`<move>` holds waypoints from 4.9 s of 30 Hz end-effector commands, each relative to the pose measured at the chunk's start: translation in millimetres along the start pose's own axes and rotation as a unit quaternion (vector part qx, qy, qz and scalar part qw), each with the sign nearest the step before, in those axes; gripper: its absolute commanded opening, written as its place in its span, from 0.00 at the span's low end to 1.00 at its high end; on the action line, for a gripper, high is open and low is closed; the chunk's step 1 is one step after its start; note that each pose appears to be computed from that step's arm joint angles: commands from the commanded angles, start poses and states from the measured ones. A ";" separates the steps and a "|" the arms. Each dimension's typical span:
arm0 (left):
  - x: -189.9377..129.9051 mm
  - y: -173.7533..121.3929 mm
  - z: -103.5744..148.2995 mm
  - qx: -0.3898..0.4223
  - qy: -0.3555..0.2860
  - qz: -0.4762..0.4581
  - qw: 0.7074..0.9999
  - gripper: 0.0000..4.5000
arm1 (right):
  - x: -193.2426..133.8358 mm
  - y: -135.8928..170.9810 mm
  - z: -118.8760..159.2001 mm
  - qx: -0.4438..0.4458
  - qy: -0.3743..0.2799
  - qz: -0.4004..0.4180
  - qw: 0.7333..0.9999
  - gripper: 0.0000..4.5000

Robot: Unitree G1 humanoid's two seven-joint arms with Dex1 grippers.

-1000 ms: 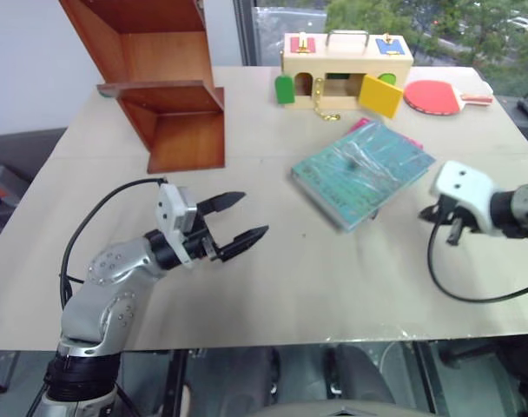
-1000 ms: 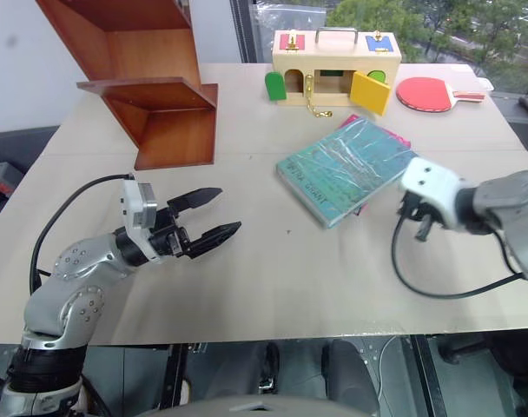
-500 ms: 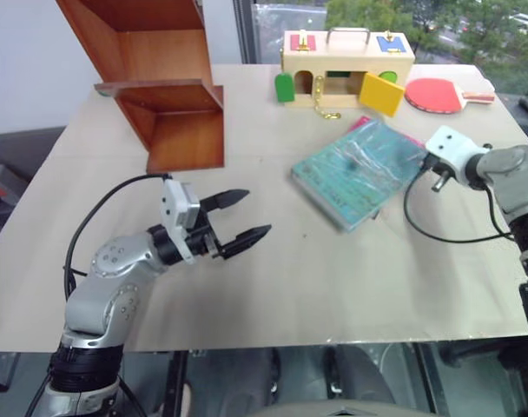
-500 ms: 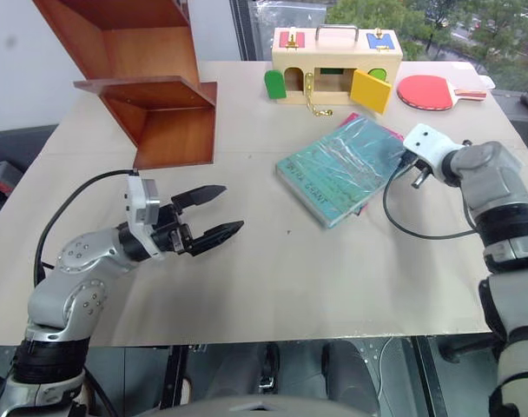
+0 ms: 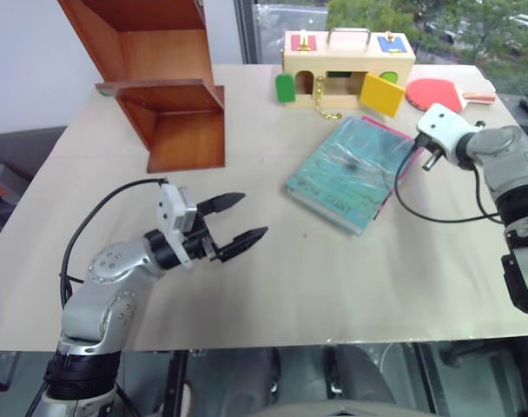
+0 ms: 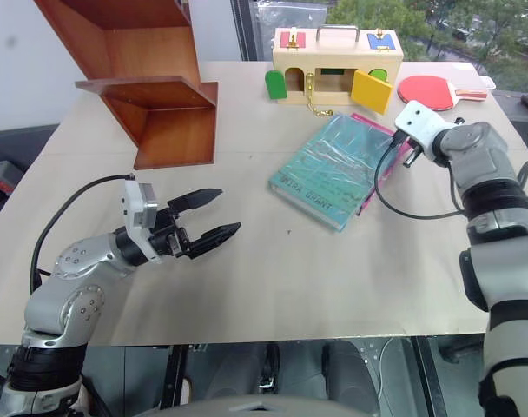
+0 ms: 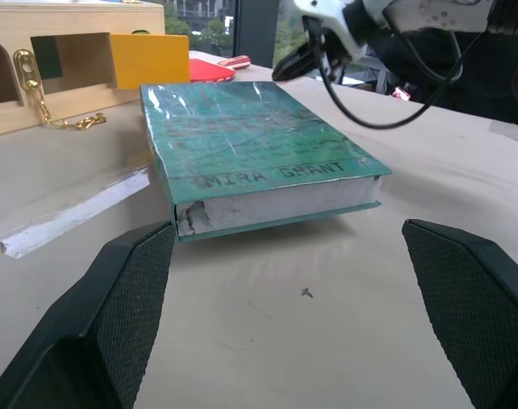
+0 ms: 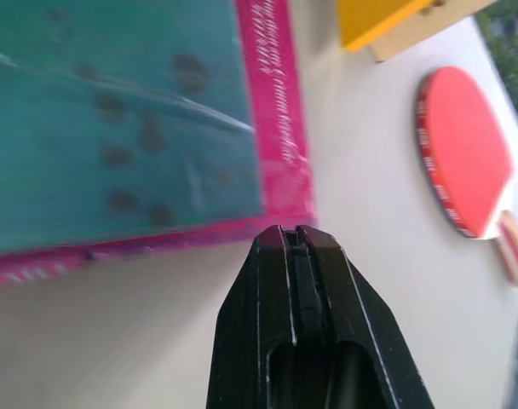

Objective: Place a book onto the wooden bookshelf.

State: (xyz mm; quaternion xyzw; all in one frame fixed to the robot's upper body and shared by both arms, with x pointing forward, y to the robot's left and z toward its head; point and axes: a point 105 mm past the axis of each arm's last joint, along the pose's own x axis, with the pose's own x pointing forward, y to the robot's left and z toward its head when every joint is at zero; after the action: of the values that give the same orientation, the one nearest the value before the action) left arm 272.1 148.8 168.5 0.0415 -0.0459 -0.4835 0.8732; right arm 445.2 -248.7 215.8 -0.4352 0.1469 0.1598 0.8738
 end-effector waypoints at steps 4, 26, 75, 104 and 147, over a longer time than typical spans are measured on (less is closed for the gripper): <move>3.4 -5.4 9.5 0.018 -0.015 -0.014 1.000 1.00 | -55.7 27.0 109.8 0.079 -0.223 0.082 0.968 0.01; -1.0 1.1 11.5 0.024 -0.004 -0.046 0.999 1.00 | -88.6 196.4 68.8 0.055 -0.130 0.337 0.931 0.01; -24.6 28.8 3.3 0.022 0.024 -0.013 0.999 1.00 | -15.1 201.2 167.0 0.058 -0.146 0.247 0.956 0.01; 52.5 25.0 2.8 -0.125 -0.017 -0.028 0.992 1.00 | -66.9 68.7 73.1 0.260 -0.146 -0.018 0.954 0.81; 34.3 26.4 7.9 -0.043 0.000 -0.010 0.999 1.00 | -31.9 21.8 8.8 0.152 -0.165 0.006 0.975 0.53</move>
State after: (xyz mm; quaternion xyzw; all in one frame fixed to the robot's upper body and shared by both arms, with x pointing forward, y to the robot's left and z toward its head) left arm 308.3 136.9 176.1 -0.0049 -0.0175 -0.4917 0.8706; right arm 425.1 -243.1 185.5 -0.2680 0.0744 0.1939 0.9408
